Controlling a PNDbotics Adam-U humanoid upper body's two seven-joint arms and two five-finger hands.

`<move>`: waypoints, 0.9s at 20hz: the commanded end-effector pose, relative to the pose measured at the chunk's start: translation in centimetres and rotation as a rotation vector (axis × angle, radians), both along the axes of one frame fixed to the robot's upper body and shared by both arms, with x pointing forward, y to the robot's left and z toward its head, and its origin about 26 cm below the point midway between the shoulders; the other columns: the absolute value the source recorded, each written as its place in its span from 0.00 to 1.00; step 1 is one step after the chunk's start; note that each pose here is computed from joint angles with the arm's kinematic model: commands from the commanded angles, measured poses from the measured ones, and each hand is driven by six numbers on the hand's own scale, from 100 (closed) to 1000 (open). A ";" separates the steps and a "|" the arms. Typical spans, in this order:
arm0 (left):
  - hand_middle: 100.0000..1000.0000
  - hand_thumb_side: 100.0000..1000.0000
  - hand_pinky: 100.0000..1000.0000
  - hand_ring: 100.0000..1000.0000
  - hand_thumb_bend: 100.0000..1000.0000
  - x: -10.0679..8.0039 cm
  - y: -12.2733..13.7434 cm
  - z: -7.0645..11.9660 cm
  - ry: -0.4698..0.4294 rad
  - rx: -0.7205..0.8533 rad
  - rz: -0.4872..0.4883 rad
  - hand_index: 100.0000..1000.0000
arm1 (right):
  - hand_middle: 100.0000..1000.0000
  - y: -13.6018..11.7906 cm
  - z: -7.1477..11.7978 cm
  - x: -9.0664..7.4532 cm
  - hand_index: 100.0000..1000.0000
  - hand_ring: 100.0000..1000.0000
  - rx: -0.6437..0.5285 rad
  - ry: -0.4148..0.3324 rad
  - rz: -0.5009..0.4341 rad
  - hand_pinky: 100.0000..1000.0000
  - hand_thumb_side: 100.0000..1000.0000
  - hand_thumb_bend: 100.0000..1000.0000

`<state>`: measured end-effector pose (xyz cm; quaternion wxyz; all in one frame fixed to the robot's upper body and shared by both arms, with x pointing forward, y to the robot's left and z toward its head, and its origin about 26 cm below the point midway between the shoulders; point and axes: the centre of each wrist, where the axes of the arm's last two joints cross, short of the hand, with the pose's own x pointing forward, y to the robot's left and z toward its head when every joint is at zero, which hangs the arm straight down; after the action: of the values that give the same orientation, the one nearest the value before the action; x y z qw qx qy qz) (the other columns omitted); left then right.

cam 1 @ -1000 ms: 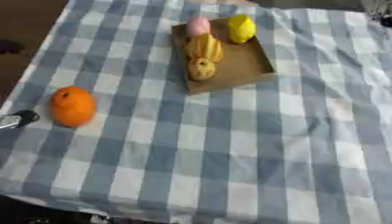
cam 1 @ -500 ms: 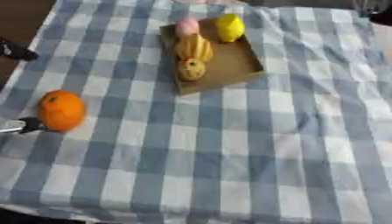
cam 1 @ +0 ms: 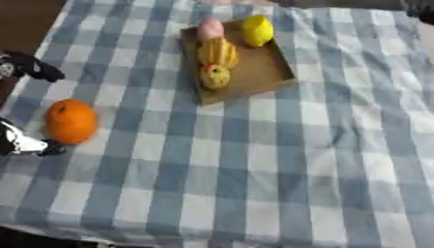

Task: Pick up objects on the table and place them in the box.

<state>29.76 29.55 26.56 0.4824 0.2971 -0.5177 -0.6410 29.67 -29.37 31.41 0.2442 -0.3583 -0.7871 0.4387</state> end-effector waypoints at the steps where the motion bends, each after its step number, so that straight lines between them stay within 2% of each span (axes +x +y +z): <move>1: 0.77 0.30 0.90 0.86 0.59 0.9 0.4 0.3 0.003 0.027 0.030 0.90 | 0.72 0.1 0.9 -0.4 0.82 0.71 -0.004 -0.027 0.007 0.72 0.13 0.00; 6: 0.77 0.30 0.89 0.86 0.53 2.7 1.0 -0.5 0.013 0.025 0.070 0.90 | 0.72 0.1 0.8 -0.4 0.82 0.71 0.007 -0.024 0.004 0.72 0.14 0.00; 12: 0.75 0.26 0.87 0.83 0.33 4.3 1.9 -1.7 0.021 0.045 0.111 0.86 | 0.72 0.1 0.8 -0.4 0.82 0.71 0.020 -0.025 0.007 0.72 0.14 0.00; 18: 0.75 0.24 0.87 0.82 0.30 5.1 2.5 -2.3 0.052 0.074 0.123 0.84 | 0.72 0.2 0.7 -0.3 0.82 0.71 0.032 -0.023 0.011 0.72 0.15 0.00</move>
<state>34.79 31.57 23.28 0.5285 0.3146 -0.4653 -0.6366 29.76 -29.18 31.17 0.2520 -0.3502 -0.7945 0.4274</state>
